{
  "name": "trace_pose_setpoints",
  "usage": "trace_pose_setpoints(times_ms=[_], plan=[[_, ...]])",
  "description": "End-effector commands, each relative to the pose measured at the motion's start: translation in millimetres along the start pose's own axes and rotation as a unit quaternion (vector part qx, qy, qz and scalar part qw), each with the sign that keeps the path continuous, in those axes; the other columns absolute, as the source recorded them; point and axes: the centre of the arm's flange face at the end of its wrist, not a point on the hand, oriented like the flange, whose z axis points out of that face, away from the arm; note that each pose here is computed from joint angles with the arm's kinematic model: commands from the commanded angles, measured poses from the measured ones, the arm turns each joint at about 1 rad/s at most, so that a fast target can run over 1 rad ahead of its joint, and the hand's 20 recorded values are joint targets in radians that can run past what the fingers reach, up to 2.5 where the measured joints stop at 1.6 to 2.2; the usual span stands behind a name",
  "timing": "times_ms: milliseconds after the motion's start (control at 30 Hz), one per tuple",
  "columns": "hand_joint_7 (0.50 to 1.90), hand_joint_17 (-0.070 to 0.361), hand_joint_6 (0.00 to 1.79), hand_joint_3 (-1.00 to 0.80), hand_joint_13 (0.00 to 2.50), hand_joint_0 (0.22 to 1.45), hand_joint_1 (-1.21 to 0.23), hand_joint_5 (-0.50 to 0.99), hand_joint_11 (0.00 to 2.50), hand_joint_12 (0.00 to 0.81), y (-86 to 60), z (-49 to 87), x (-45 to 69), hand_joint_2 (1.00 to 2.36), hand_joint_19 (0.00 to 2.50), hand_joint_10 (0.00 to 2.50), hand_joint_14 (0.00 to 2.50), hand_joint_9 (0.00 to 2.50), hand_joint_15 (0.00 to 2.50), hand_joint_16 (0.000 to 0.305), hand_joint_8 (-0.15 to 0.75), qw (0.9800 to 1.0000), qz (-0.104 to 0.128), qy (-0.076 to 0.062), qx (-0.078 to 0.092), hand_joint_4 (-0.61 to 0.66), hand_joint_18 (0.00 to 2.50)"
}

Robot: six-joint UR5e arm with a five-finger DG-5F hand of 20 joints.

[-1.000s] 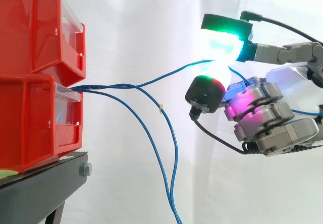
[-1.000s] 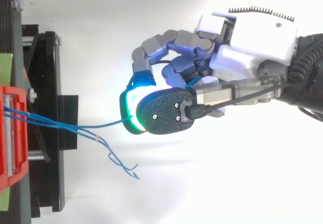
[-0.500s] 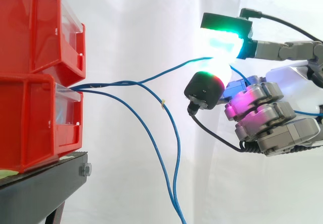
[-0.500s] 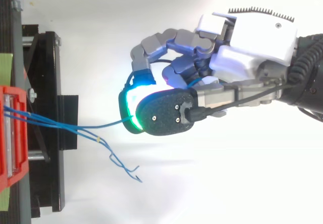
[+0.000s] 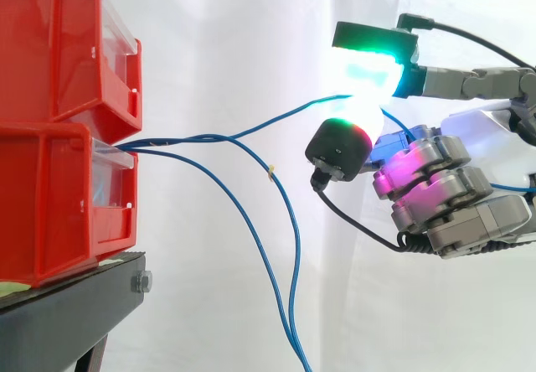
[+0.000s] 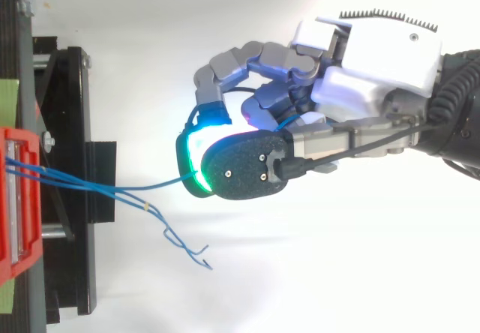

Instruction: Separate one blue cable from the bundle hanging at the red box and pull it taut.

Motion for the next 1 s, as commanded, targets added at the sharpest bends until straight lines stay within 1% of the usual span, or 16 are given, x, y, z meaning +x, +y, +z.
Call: trace_pose_setpoints(times_ms=[0, 67, 167, 367, 567, 600, 700, 733, 967], plan=[[1.3, 0.097, 0.92, -0.01, 0.91, 0.63, -0.74, -0.14, 1.78, 0.404, 0.7, -0.5, 0.0, 1.01, 1.81, 2.5, 2.5, 0.84, 2.08, 0.043, 0.284, 1.0, 0.0, 0.0, 0.0, -0.08, 1.44], [1.3, 0.104, 0.91, -0.01, 0.98, 0.63, -0.75, -0.14, 1.83, 0.417, 1.4, -0.3, 0.3, 1.01, 1.76, 2.5, 2.5, 0.84, 2.11, 0.046, 0.287, 1.0, 0.0, 0.0, -0.001, -0.07, 1.45], [1.32, 0.107, 0.91, 0.0, 1.03, 0.63, -0.75, -0.14, 1.83, 0.418, -0.1, 0.0, -1.1, 1.01, 1.67, 2.5, 2.5, 0.85, 2.12, 0.047, 0.29, 1.0, 0.0, -0.001, 0.001, -0.06, 1.46], [1.33, 0.11, 0.91, 0.0, 1.07, 0.64, -0.76, -0.13, 1.88, 0.417, -0.2, 0.0, -0.1, 1.01, 1.64, 2.5, 2.5, 0.87, 2.11, 0.049, 0.286, 1.0, 0.0, -0.001, 0.0, -0.05, 1.48], [1.34, 0.108, 0.91, 0.0, 1.06, 0.64, -0.76, -0.13, 1.92, 0.42, -0.2, 0.0, -0.1, 1.01, 1.7, 2.5, 2.5, 0.87, 2.14, 0.048, 0.278, 1.0, 0.0, -0.001, 0.0, -0.05, 1.49], [1.33, 0.108, 0.91, 0.0, 1.06, 0.64, -0.76, -0.13, 1.89, 0.42, 0.8, -0.4, 0.0, 1.01, 1.7, 2.5, 2.5, 0.86, 2.14, 0.048, 0.279, 1.0, 0.0, -0.001, -0.001, -0.05, 1.49], [1.34, 0.108, 0.91, 0.0, 1.06, 0.64, -0.76, -0.14, 1.92, 0.415, -0.2, 0.0, -0.1, 1.01, 1.72, 2.5, 2.5, 0.86, 2.18, 0.048, 0.277, 1.0, 0.0, -0.001, 0.0, -0.05, 1.49], [1.34, 0.108, 0.91, 0.0, 1.06, 0.64, -0.76, -0.14, 1.89, 0.42, -0.2, 0.0, -0.1, 1.01, 1.72, 2.5, 2.5, 0.86, 2.21, 0.048, 0.284, 1.0, 0.0, -0.001, 0.0, -0.05, 1.49], [1.35, 0.107, 0.9, 0.0, 1.06, 0.64, -0.77, -0.13, 1.92, 0.42, -0.2, 0.0, -0.1, 1.01, 1.75, 2.5, 2.5, 0.87, 2.19, 0.048, 0.278, 1.0, 0.0, -0.001, 0.0, -0.05, 1.49]])
